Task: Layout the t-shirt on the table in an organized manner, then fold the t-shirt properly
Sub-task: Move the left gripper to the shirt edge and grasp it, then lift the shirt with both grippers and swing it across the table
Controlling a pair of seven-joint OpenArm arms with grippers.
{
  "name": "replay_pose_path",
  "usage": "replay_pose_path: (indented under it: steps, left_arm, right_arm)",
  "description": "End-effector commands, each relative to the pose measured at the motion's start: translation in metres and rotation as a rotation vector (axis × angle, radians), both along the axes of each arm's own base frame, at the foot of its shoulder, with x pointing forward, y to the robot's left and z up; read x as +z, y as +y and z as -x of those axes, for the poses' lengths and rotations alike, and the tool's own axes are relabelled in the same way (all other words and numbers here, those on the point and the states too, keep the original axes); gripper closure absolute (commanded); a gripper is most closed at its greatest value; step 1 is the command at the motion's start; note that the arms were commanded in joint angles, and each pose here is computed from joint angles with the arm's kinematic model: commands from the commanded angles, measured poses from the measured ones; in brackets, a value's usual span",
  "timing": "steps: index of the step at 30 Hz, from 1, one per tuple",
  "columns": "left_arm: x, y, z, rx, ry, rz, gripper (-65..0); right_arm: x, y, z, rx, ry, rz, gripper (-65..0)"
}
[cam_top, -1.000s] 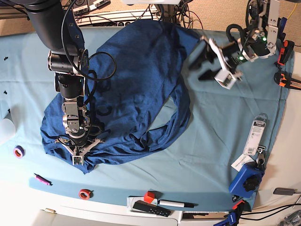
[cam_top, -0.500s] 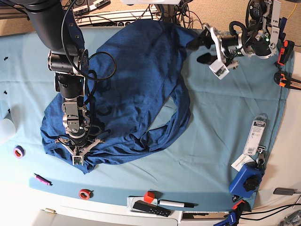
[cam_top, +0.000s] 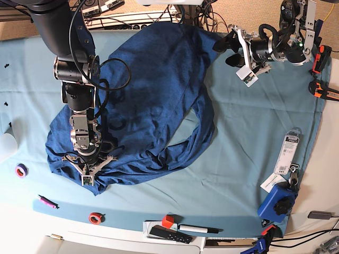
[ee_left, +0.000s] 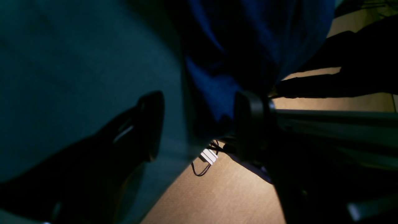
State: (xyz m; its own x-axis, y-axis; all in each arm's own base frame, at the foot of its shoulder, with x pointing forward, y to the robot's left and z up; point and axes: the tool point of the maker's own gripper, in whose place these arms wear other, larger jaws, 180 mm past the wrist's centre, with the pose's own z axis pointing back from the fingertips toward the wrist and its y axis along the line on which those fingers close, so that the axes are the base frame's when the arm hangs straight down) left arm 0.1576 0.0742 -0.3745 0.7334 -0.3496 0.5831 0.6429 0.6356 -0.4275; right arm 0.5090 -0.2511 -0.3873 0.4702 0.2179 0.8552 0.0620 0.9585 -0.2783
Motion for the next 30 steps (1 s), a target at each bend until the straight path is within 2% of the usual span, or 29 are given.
replay_pose_path:
  steps: [1, 7, 12, 18, 22, 25, 30]
  left_arm:
    - [0.008, -0.002, -0.004, 0.003, -0.022, 0.025, -36.5]
    - [0.005, 0.0, -0.005, 0.02, -0.013, 0.034, -36.4]
    - [-0.012, -0.002, -0.001, 0.069, 0.045, 0.067, -36.0]
    - [-0.018, -0.016, 0.004, 0.077, 0.076, 0.124, -36.0]
    - [-0.012, -0.025, 0.011, 0.032, 0.098, 0.169, -36.0]
    - [-0.016, -0.028, 0.022, -0.025, 0.123, 0.152, -36.0]
    - [-0.016, -0.033, 0.026, -0.042, 0.132, 0.156, -36.0]
  right_arm:
    - [0.017, -0.01, -0.009, -0.023, -0.026, 0.016, 0.0]
    - [0.016, -0.01, -0.009, -0.025, -0.021, 0.016, 0.0]
    - [0.016, -0.01, -0.009, -0.025, -0.02, 0.015, 0.0]
    - [0.016, -0.01, -0.009, -0.025, -0.02, 0.016, 0.0]
    - [0.016, -0.011, -0.009, -0.025, -0.02, 0.016, 0.0]
    - [0.016, -0.01, -0.009, -0.025, -0.02, 0.016, 0.0]
    - [0.016, -0.01, -0.009, -0.025, -0.02, 0.016, 0.0]
